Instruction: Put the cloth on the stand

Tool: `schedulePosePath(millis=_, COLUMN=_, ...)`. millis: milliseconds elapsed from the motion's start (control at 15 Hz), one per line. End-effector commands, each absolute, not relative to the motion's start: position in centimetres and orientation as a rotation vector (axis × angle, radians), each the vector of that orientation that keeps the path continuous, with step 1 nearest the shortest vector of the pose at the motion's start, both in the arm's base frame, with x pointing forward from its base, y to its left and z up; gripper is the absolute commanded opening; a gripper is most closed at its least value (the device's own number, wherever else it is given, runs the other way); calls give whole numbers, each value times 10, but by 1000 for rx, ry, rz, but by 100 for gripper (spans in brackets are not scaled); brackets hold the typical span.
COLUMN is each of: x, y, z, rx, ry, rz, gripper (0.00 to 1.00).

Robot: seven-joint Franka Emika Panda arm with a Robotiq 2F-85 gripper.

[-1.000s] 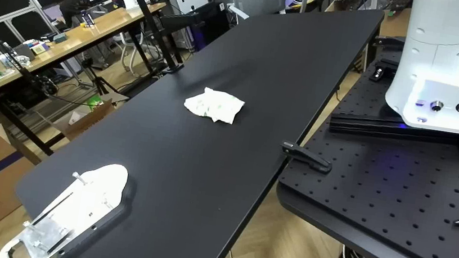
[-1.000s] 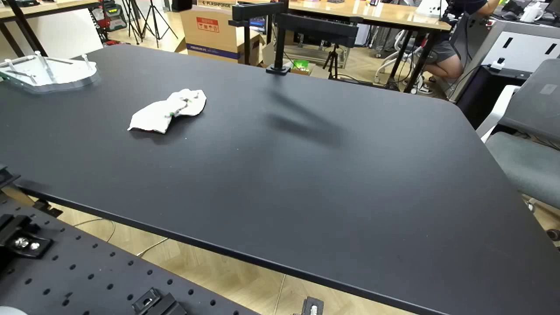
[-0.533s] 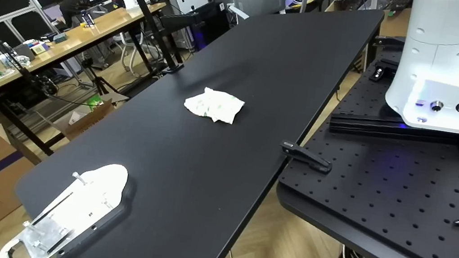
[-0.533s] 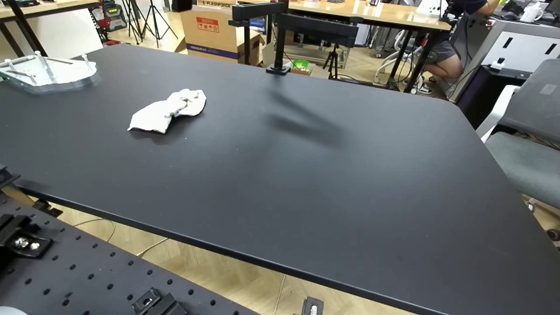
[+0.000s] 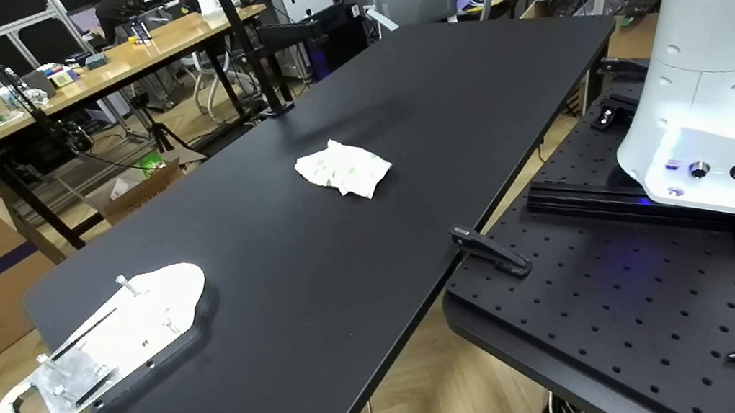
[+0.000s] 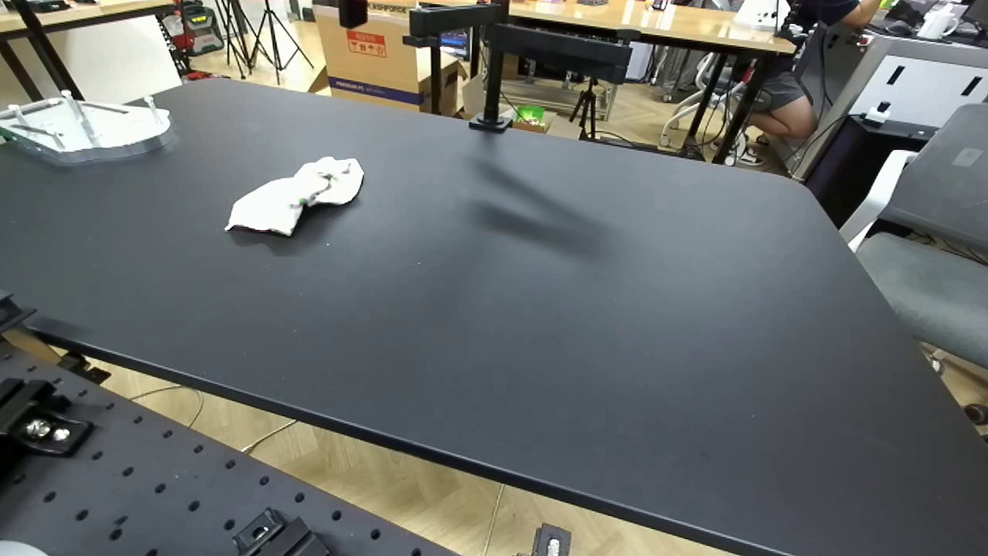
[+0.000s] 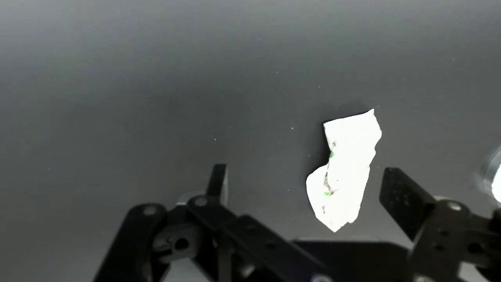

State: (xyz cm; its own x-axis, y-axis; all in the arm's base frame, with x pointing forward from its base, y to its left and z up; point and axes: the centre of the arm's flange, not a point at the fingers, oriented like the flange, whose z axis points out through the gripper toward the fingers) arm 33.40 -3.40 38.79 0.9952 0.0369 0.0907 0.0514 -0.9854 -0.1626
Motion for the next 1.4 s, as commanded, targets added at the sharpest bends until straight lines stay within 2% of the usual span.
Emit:
schedulePosePath(millis=0, x=396, y=-7, z=355, rx=-3084, ry=-124, rz=-197, gripper=100)
schedulePosePath(millis=267, x=446, y=28, z=310, rx=-3110, ry=-201, rz=-196, gripper=100)
schedulePosePath(millis=600, x=479, y=95, z=261, rx=-3076, ry=-391, rz=-98, gripper=100)
schedulePosePath(millis=667, x=483, y=108, z=255, rx=-3064, ry=-414, rz=-86, gripper=100)
schedulePosePath(millis=733, x=456, y=87, z=265, rx=-3068, ry=-407, rz=-99, gripper=100)
schedulePosePath(millis=1333, x=471, y=114, z=231, rx=-3142, ry=-342, rz=-115, gripper=100)
